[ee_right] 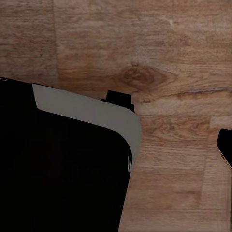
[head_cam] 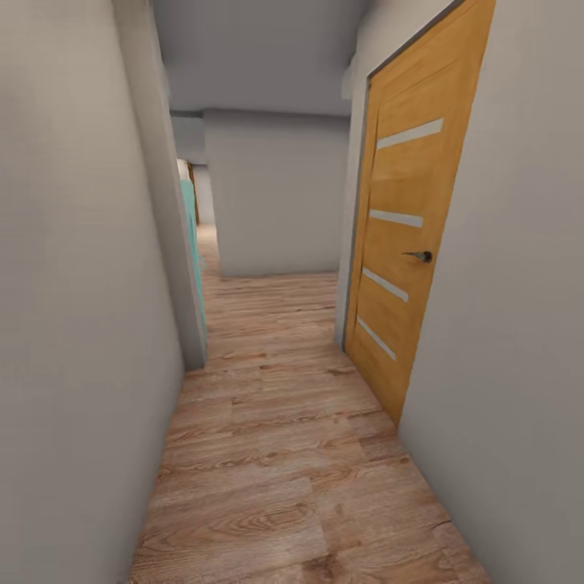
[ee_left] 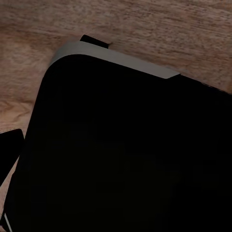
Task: Move the two storage containers from the living room to the garage. In the garage, place one container on the floor and stack the other container on top of it (either order is fine).
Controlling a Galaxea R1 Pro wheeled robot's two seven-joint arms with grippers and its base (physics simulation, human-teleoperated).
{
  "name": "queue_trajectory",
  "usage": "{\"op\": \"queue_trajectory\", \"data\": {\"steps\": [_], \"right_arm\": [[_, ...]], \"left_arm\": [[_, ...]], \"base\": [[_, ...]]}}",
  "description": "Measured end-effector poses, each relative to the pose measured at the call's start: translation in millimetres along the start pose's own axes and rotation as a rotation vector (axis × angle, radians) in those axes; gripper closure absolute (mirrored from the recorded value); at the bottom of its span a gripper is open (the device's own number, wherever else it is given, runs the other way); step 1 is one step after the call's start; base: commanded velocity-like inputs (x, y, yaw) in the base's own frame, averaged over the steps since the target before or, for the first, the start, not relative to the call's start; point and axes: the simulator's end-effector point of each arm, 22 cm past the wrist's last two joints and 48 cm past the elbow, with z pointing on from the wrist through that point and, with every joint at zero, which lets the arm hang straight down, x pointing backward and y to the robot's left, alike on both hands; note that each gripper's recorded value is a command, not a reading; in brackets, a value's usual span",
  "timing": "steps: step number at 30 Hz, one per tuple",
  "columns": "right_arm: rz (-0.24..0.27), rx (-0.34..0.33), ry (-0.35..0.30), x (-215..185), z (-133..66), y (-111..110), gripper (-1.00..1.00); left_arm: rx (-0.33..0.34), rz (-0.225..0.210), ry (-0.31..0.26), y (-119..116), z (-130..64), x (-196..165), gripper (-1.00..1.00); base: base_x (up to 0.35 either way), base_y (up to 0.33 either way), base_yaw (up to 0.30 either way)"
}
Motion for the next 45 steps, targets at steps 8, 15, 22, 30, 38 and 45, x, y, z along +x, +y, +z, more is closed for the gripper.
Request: {"op": "queue_trajectory", "data": {"steps": [8,15,22,30,38,45], "right_arm": [[0.001,-0.002,0.005,1.1,0.0,2.0,-1.00],[-0.003,-0.007,0.006,1.0,0.2,5.0,-1.00],[-0.006,-0.006,0.009,1.8,0.1,3.7,-1.00],[-0.004,-0.007,0.008,1.4,0.1,4.1,-1.00],[-0.005,-0.004,0.009,1.9,0.0,2.5,-1.00],[-0.006,-0.005,0.008,1.5,0.1,3.5,-1.00]], "left_arm": [[0.001,0.003,0.002,0.1,-0.1,0.4,-1.00],[0.001,0.004,0.002,0.4,-0.1,0.4,-1.00],[0.000,0.003,0.003,0.8,-0.2,0.9,-1.00],[-0.001,0.002,0.003,1.2,-0.2,1.0,-1.00],[-0.001,0.002,0.003,1.2,-0.2,1.0,-1.00],[-0.001,0.002,0.004,1.2,-0.2,1.0,-1.00]], "base": [[0.168,-0.027,0.033],[0.311,-0.080,0.001],[0.316,-0.057,0.000],[0.317,-0.004,0.043],[0.318,0.000,0.243],[0.318,-0.035,0.073]]}}
